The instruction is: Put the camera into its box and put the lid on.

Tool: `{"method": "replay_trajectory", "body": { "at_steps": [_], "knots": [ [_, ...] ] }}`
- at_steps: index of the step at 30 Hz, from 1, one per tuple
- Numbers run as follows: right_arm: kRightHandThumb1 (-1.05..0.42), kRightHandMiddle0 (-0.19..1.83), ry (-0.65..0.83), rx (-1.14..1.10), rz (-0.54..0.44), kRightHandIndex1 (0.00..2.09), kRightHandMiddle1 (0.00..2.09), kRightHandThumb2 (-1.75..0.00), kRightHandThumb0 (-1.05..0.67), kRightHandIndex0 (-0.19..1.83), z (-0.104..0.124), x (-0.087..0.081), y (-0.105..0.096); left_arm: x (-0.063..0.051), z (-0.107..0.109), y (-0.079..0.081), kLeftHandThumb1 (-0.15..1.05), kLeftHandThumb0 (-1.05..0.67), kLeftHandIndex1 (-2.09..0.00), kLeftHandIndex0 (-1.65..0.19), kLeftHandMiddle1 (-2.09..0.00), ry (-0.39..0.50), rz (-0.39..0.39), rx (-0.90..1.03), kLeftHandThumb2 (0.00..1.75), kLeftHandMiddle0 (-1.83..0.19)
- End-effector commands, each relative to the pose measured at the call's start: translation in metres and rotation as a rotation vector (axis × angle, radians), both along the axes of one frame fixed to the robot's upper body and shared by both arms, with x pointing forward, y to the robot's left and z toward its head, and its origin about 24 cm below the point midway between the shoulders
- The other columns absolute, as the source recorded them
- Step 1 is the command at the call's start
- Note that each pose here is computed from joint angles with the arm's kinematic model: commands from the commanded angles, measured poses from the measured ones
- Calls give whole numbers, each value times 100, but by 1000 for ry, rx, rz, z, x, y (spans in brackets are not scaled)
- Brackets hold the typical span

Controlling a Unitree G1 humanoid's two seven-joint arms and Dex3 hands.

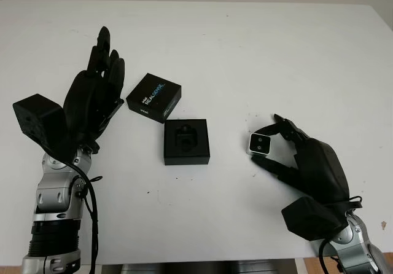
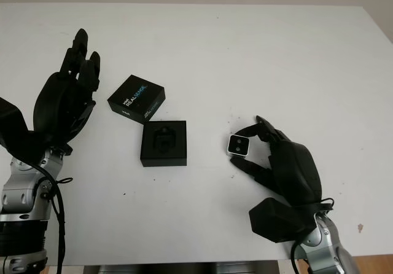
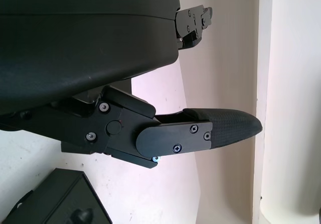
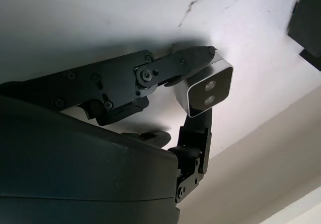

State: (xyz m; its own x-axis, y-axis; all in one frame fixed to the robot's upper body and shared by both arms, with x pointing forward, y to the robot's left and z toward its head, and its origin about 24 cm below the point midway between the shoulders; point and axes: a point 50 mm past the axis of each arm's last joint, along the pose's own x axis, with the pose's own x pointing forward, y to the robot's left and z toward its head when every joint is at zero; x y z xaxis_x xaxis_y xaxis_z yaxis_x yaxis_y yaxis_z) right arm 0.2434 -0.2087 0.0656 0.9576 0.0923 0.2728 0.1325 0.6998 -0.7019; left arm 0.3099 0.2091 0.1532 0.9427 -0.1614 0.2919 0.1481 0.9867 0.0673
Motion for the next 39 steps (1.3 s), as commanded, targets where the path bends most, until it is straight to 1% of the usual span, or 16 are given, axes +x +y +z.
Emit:
{"method": "replay_trajectory", "body": {
  "at_steps": [1,8,14,20,25,29,34,39],
  "knots": [
    [-105,24,-12,56,16,4,136,-8,-38,41,5,7,6,-2,2,1,105,-78,0,19,0,-7,0,13,53,19],
    [-104,28,-5,126,46,4,136,-6,-38,40,22,22,17,-2,0,0,105,-77,0,19,0,-8,2,17,54,19],
    [-103,29,-5,184,99,4,152,-5,-36,38,34,32,24,-2,1,-2,105,-77,0,19,0,-8,3,17,54,19],
    [-104,26,17,169,179,1,163,-6,-39,29,48,39,31,-2,0,-1,105,-77,0,19,0,-4,0,12,53,19],
    [-103,34,-5,148,245,1,173,-5,-44,26,62,44,39,-3,0,-2,105,-77,0,19,0,-7,1,11,53,19],
    [-104,36,8,149,311,1,174,-5,-46,24,71,46,49,-2,0,-2,105,-77,0,19,0,-10,-1,9,53,19],
    [-101,38,29,192,371,2,175,-5,-46,25,73,48,62,-2,0,-2,105,-77,0,19,0,-9,-4,8,53,19],
    [-103,36,74,224,404,1,175,-6,-48,22,72,49,68,-2,1,-3,105,-77,0,19,0,-8,-2,10,53,19]
  ]
}}
